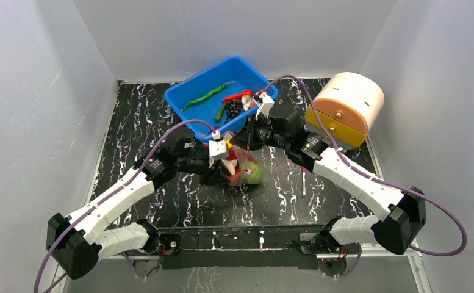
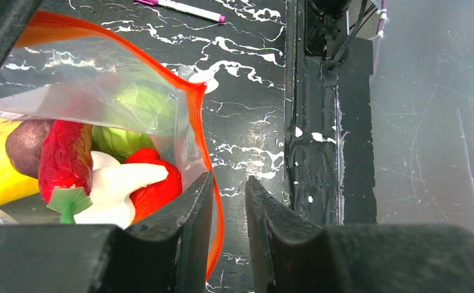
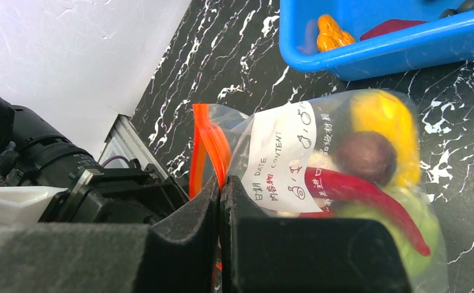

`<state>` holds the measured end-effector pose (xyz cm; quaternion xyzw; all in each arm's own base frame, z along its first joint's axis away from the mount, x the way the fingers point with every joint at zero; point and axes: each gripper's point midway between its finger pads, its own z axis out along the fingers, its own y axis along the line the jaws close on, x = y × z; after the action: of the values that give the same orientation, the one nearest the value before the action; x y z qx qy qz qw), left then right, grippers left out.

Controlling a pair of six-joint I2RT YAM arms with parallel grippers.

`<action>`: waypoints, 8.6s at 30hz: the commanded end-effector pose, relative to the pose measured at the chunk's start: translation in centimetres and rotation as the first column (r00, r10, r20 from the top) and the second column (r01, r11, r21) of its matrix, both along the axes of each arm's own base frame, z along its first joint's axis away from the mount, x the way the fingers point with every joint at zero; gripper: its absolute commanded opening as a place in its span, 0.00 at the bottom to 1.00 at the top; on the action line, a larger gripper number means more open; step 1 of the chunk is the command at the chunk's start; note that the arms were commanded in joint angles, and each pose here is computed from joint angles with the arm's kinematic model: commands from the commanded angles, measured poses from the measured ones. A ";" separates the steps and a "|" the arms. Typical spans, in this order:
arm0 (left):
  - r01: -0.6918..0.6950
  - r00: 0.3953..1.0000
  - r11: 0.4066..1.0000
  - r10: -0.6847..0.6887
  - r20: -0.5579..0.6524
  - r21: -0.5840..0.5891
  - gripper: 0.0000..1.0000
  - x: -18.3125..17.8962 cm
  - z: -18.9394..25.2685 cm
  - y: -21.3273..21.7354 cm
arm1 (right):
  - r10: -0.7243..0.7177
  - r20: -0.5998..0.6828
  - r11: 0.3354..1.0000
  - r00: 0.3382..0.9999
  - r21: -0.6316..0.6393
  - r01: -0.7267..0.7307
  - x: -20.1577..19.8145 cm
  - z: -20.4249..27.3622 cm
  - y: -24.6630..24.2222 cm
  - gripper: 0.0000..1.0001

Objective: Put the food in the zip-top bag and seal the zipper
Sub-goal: Zip the zipper food storage bag at the center of the board.

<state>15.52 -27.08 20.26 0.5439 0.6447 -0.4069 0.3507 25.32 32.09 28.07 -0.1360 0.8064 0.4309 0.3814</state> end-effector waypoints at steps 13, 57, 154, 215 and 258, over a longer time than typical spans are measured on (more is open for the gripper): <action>0.009 1.000 0.999 -0.008 0.014 -0.049 0.30 0.5 -0.4 -1.0 | 0.014 0.058 0.994 0.998 0.103 -0.020 0.3 3.1 1.0 0.00; -0.114 0.989 0.950 0.137 0.059 -0.292 0.00 1.8 8.0 -1.8 | 0.160 0.813 0.975 0.559 -0.042 -0.217 -7.5 0.5 -6.0 0.46; 0.316 0.943 0.932 -0.289 0.165 -0.179 0.00 0.0 7.0 -5.8 | 0.283 0.839 0.945 0.464 -0.163 -0.283 -8.4 0.4 -5.3 0.00; 0.212 0.952 0.973 -0.184 0.244 -0.093 0.00 1.7 7.1 -4.4 | 0.106 0.868 0.981 0.486 -0.013 -0.192 -7.5 3.5 -6.2 0.00; 0.333 0.921 0.928 -0.283 0.270 -0.165 0.00 -0.2 7.7 -4.3 | 0.288 0.801 0.940 0.525 -0.133 -0.313 -8.0 2.3 -4.0 0.17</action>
<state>15.96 -31.21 26.66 0.6338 0.4936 -0.4421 0.3989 17.26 27.85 26.24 -0.4505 0.5468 0.3893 0.5887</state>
